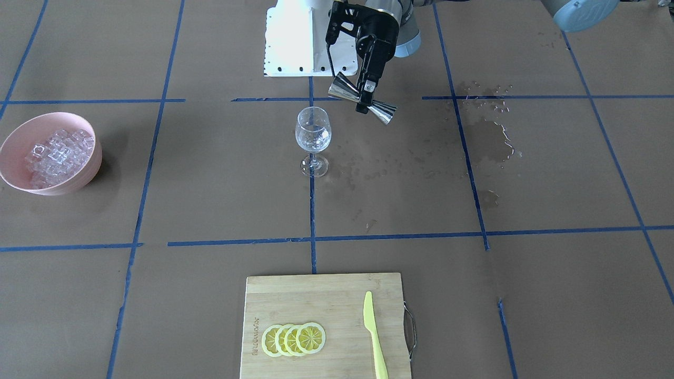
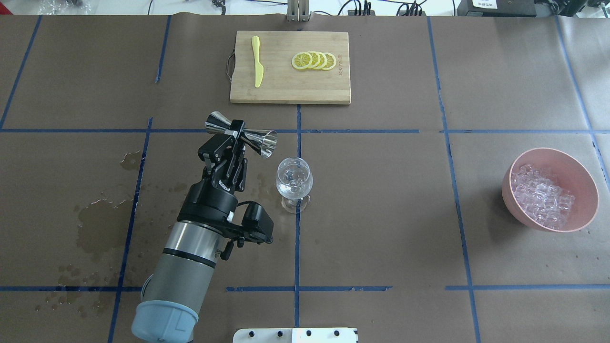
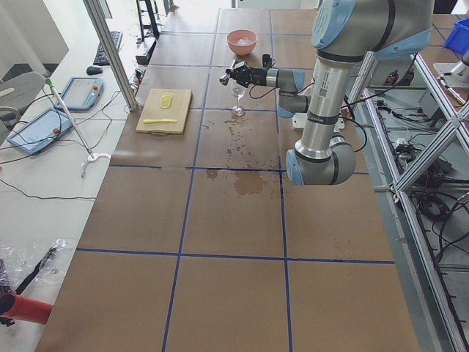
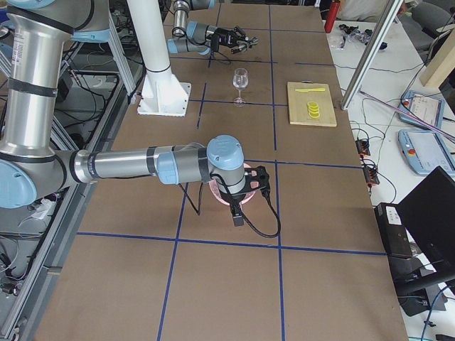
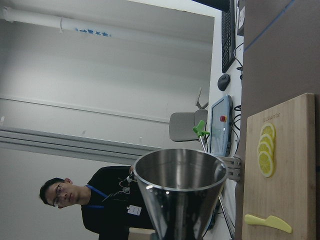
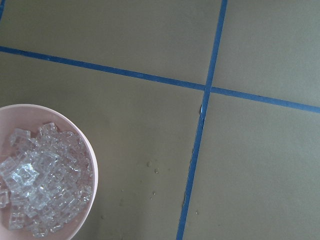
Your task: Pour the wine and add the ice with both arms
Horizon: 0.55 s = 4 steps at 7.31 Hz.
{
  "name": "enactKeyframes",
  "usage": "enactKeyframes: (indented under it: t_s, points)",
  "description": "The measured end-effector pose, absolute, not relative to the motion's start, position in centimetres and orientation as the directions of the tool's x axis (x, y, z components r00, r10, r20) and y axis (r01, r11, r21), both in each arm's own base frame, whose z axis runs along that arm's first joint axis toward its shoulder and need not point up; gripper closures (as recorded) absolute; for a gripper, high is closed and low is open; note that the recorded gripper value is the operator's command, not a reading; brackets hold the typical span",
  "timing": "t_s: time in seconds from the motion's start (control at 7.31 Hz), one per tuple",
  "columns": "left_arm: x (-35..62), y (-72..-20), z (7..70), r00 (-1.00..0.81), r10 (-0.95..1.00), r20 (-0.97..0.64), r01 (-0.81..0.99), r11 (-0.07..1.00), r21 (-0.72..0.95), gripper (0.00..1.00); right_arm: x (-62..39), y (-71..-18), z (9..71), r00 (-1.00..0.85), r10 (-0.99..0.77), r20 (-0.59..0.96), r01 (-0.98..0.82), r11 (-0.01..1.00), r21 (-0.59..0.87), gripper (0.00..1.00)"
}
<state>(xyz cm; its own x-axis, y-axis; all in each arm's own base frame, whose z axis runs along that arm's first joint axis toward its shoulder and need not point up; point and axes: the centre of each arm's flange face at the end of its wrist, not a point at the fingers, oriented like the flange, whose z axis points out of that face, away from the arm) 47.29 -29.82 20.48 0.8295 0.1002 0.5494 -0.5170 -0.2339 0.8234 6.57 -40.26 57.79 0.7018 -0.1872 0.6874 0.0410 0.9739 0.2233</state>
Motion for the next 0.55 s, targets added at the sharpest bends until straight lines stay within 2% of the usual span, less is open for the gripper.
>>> enactKeyframes:
  t_s: [0.55]
  points:
    - [41.8,-29.1,31.4,0.884,0.120,0.452,-0.406,-0.286,0.868,1.00,6.6,-40.3,57.9,0.703,-0.189,0.686,0.043,0.974,0.224,0.00]
